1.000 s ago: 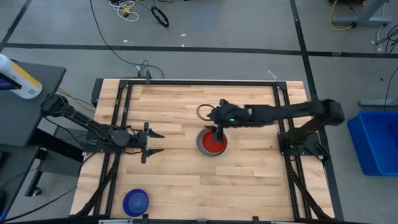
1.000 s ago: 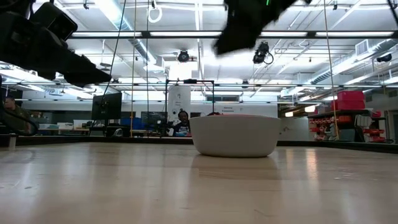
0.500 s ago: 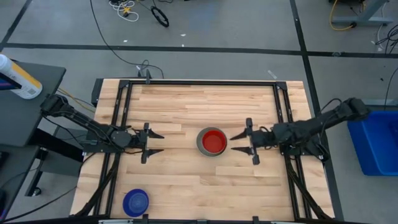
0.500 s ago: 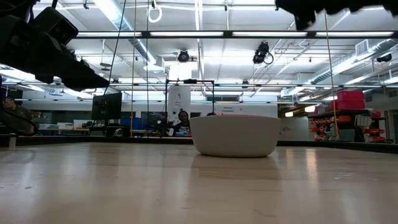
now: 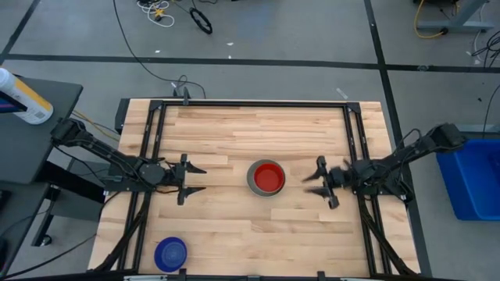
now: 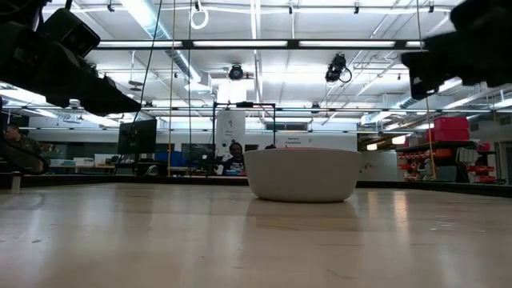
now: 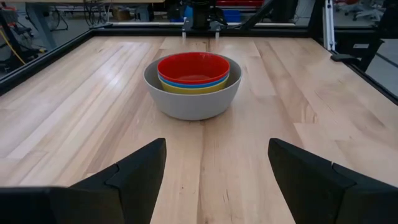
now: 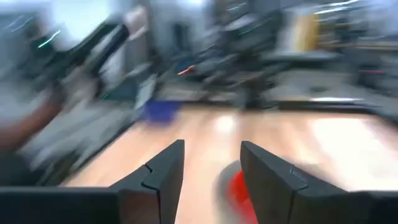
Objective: Nest bowls inside each other
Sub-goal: Stack the blue bowl on top of the red bowl
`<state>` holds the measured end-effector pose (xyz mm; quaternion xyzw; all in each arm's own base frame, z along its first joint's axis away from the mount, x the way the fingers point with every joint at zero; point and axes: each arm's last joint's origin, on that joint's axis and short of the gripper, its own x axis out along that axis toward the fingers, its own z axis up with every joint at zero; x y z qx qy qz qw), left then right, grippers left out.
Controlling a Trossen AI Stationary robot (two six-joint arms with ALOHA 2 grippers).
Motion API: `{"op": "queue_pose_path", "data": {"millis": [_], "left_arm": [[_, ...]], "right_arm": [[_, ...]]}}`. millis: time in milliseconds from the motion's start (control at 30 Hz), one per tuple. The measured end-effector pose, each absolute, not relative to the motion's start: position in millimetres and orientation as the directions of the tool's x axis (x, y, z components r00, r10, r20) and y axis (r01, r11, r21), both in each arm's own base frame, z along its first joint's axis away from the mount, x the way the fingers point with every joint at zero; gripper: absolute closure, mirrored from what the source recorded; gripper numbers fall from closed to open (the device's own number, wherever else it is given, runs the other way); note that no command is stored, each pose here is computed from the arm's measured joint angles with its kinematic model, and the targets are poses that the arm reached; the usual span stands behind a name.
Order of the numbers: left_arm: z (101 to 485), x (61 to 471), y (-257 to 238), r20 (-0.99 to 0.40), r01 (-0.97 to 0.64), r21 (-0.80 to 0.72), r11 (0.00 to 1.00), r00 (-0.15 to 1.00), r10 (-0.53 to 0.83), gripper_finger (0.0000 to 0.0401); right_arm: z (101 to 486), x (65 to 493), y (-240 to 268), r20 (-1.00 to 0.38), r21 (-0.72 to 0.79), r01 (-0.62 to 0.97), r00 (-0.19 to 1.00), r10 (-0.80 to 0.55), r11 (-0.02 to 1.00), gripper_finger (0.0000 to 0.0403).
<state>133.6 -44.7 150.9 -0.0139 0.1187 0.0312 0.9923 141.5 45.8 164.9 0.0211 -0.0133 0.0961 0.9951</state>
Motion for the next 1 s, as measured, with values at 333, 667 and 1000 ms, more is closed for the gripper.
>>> {"op": "queue_pose_path", "data": {"millis": [333,667,1000], "left_arm": [[151.0,133.7,-44.8,-0.236,-0.066,-0.025,0.998,0.970,0.058,0.0108],[151.0,133.7,-44.8,-0.236,-0.072,-0.057,0.996,0.970,0.056,0.0108],[150.9,133.7,-44.9,-0.236,-0.074,-0.078,0.994,0.970,0.054,0.0108]], "right_arm": [[151.7,137.7,47.7,-0.104,-0.137,-0.345,0.937,0.333,0.929,0.0238],[168.1,122.4,39.8,0.004,-0.199,-0.287,0.956,0.294,0.937,0.0240],[174.2,100.4,31.0,0.066,-0.238,-0.222,0.968,0.243,0.946,0.0236]]}}
